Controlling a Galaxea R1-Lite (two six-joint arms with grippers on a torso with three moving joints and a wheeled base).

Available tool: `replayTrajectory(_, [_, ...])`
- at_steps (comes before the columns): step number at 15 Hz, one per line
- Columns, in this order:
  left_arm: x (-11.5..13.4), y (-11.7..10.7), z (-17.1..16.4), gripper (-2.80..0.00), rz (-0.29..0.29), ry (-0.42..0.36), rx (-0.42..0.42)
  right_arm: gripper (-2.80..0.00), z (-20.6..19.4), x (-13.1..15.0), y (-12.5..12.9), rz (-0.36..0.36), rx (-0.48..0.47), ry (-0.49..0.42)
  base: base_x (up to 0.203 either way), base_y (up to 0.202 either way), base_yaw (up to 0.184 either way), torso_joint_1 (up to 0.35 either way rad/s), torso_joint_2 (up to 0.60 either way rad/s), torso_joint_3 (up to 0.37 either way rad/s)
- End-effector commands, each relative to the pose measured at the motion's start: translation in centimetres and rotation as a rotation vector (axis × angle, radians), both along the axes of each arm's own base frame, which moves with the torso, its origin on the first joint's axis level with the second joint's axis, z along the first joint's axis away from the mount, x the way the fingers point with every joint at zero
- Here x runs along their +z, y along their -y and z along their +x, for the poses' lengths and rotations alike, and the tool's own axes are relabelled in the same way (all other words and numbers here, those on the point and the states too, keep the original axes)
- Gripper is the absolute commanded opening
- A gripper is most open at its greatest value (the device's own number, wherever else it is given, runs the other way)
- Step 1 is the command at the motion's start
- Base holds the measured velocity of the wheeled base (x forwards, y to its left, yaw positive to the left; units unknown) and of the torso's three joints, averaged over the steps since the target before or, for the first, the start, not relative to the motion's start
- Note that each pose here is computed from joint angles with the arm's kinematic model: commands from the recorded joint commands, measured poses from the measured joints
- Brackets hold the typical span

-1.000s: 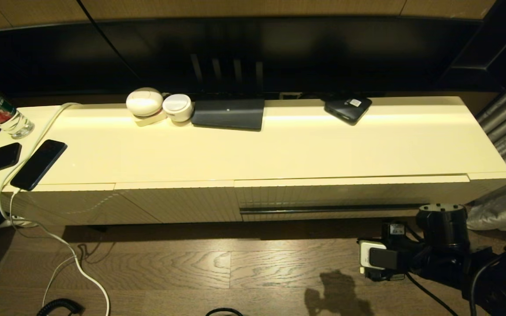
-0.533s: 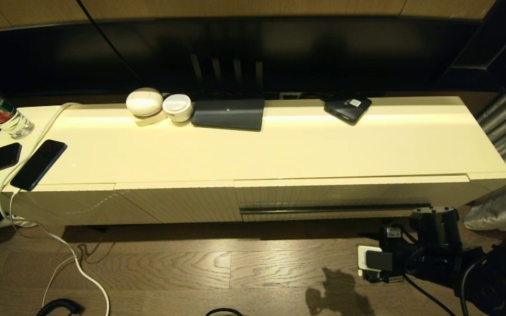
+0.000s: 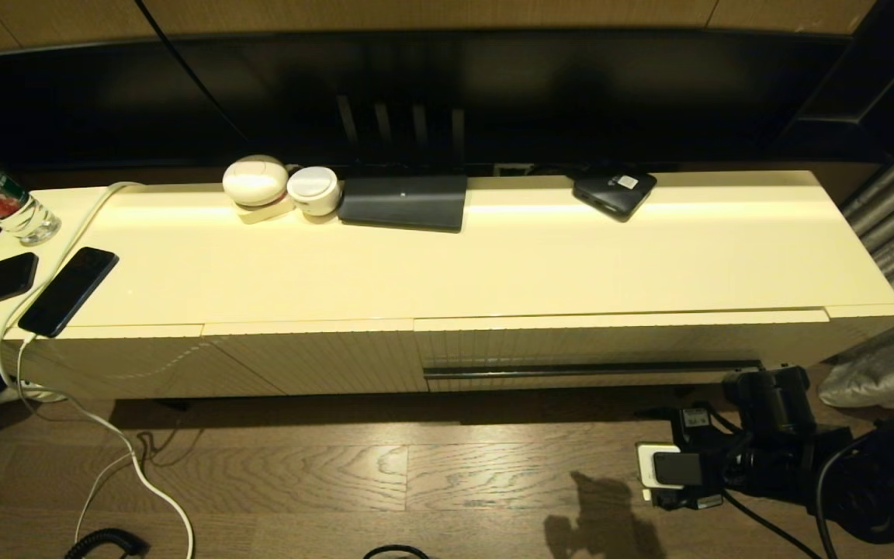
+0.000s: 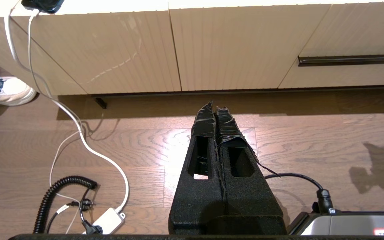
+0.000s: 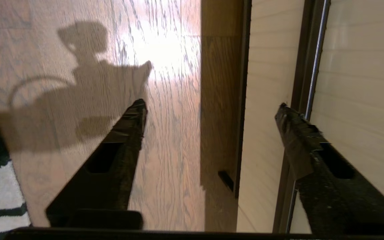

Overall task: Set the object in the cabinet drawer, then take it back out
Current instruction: Open the drawer

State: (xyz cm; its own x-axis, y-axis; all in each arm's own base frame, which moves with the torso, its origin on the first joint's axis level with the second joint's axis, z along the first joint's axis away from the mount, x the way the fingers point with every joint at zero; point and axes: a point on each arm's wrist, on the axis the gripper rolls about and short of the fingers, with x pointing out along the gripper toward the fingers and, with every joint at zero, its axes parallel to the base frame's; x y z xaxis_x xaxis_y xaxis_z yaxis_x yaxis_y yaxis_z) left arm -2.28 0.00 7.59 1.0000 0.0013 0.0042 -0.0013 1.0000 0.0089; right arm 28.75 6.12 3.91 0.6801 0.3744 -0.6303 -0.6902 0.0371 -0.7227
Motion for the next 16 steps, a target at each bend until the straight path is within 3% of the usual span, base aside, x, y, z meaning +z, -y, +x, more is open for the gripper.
replayTrajectory(1, [0.0,0.0,0.0,-2.80,0.000,-0.001,0.000,0.00,0.8,-0.4,0.1,-0.003,0.001,0.002,0.000,0.000,0.000,0.000,0.00,0.000])
replayTrajectory(16, [0.0,0.0,0.0,-2.80,0.000,-0.001,0.000,0.00,5.5,-2.0,1.3,-0.045,-0.006,0.007,0.000,0.000,0.000,0.000,0.00,0.000])
